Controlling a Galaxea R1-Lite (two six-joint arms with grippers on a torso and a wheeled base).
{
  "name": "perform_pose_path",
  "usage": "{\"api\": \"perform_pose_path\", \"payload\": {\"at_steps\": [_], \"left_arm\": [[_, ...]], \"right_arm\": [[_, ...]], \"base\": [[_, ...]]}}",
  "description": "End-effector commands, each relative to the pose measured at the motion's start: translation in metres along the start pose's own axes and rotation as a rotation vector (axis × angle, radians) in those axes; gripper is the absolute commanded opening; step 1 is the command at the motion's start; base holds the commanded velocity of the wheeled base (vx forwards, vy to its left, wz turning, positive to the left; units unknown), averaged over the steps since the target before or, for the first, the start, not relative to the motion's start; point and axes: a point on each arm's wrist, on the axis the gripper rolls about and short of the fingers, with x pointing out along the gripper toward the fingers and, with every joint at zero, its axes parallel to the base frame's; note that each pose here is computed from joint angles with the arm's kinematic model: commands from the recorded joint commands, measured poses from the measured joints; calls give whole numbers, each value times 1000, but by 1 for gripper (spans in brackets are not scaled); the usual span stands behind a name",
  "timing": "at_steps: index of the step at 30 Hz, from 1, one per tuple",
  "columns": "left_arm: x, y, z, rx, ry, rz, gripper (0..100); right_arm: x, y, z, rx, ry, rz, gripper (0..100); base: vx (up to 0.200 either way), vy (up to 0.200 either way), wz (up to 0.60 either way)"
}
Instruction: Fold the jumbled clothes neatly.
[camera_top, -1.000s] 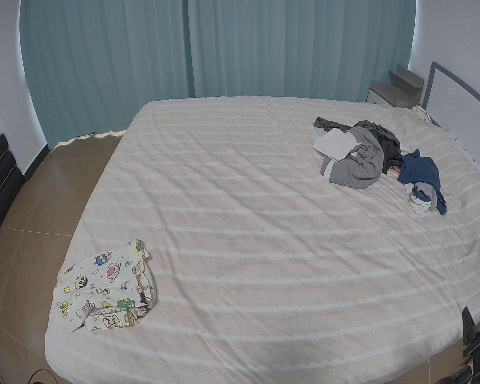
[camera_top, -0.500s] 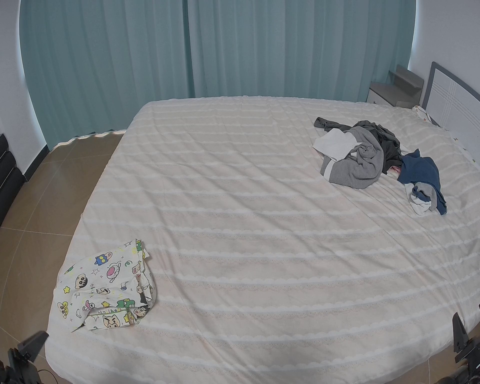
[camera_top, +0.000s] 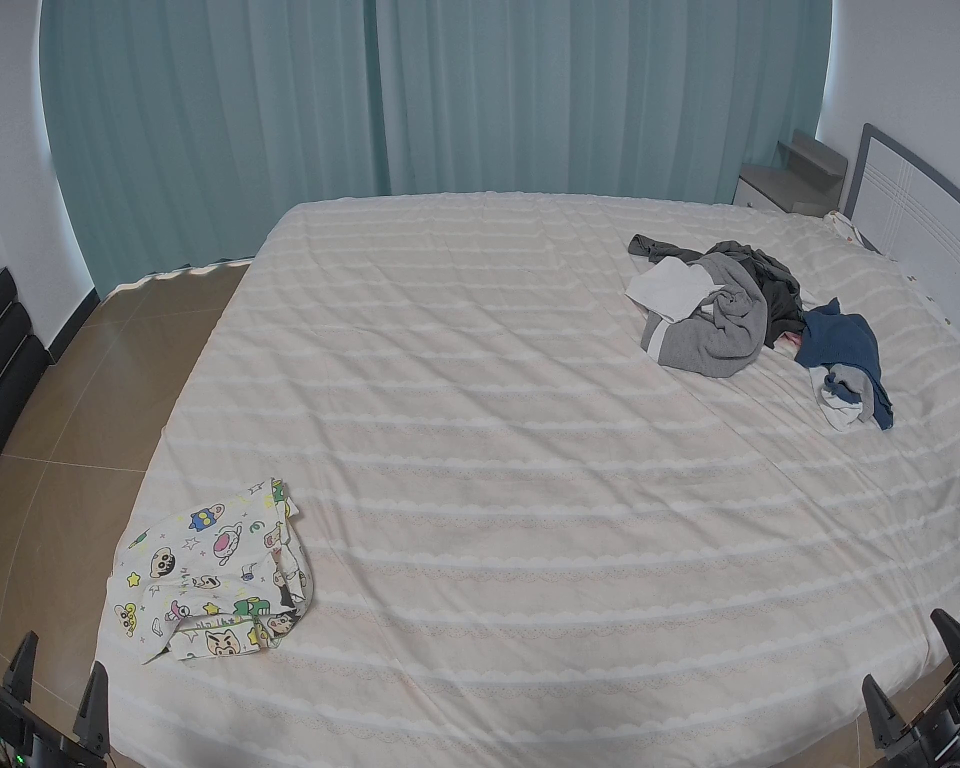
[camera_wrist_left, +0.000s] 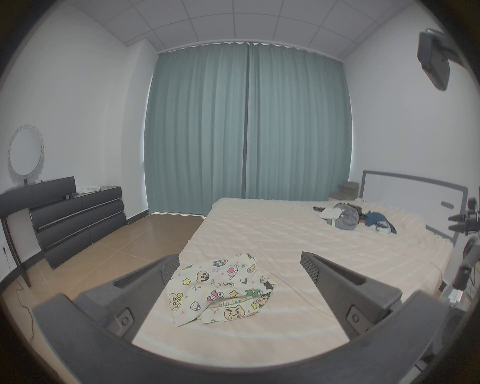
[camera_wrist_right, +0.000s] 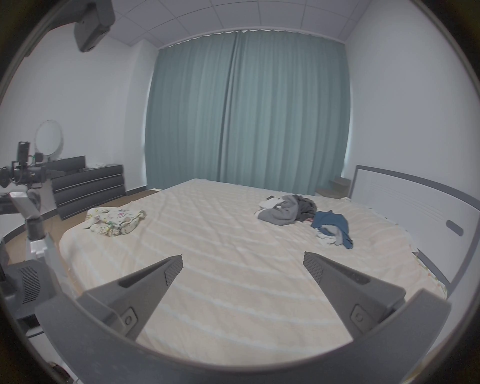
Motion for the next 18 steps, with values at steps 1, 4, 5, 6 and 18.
{"api": "perform_pose_path", "payload": {"at_steps": [1,4,5,6,18], "left_arm": [[0,0,-8,38,36,-25,100],[0,0,-8,42,36,-26,100],[0,0,-8,42,36,-26,100],[0,0,-8,45,36,-31,100],[0,0,-8,44,36,-32,100]], "right_arm": [[0,0,-6,8,70,-34,100],[1,-2,-11,131,112,-138,100],[1,-2,-11,131,112,-138,100],[1,-2,-13,142,121,-173,100],[1,-2,-11,146,103,-166,100]], "base": [[0,0,0],[0,0,0],[0,0,0],[0,0,0],[0,0,0]]}}
